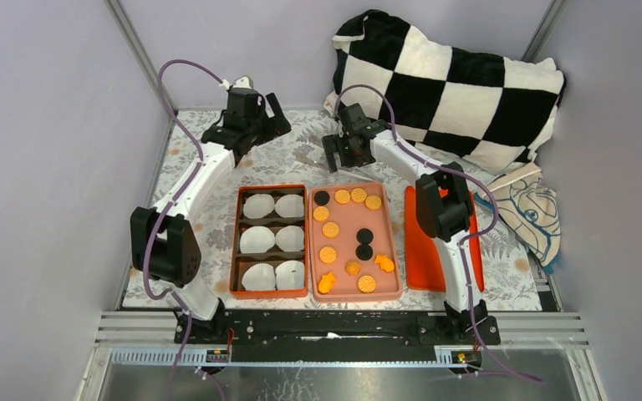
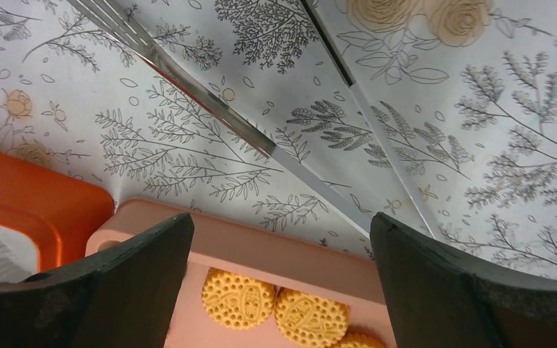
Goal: Pack the cookies
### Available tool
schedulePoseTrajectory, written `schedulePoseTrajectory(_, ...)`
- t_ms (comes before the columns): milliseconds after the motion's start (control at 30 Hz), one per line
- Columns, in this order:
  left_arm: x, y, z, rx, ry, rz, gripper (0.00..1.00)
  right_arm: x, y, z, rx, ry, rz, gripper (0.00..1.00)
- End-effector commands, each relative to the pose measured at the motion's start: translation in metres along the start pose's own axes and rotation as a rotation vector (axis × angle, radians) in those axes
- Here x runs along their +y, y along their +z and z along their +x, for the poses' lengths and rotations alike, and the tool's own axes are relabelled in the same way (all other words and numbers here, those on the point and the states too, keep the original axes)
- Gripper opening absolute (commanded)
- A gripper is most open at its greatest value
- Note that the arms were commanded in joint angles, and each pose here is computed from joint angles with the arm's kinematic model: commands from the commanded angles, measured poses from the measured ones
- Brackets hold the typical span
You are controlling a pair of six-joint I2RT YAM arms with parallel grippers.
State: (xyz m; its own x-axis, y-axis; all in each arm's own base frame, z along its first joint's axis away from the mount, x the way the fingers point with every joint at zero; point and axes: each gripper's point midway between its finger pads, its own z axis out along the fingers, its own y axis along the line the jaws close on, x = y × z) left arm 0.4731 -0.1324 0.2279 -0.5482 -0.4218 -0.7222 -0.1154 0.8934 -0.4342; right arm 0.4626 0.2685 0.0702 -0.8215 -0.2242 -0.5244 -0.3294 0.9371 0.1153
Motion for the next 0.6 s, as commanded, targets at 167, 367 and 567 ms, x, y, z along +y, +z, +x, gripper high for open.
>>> schedulePoseTrajectory(167, 0.007, 0.009, 0.002, 0.008, -0.019, 0.004, 0.96, -0.018, 0.024, -0.001, 0.02, -0.071, 0.098, 1.0)
schedulePoseTrajectory(367, 0.01, 0.013, 0.004, 0.018, -0.032, 0.001, 0.96, -0.025, 0.036, -0.004, 0.039, -0.099, 0.139, 0.97)
schedulePoseTrajectory(567, 0.013, 0.017, 0.006, 0.031, -0.042, 0.0, 0.96, -0.023, 0.041, -0.003, 0.038, -0.1, 0.124, 0.79)
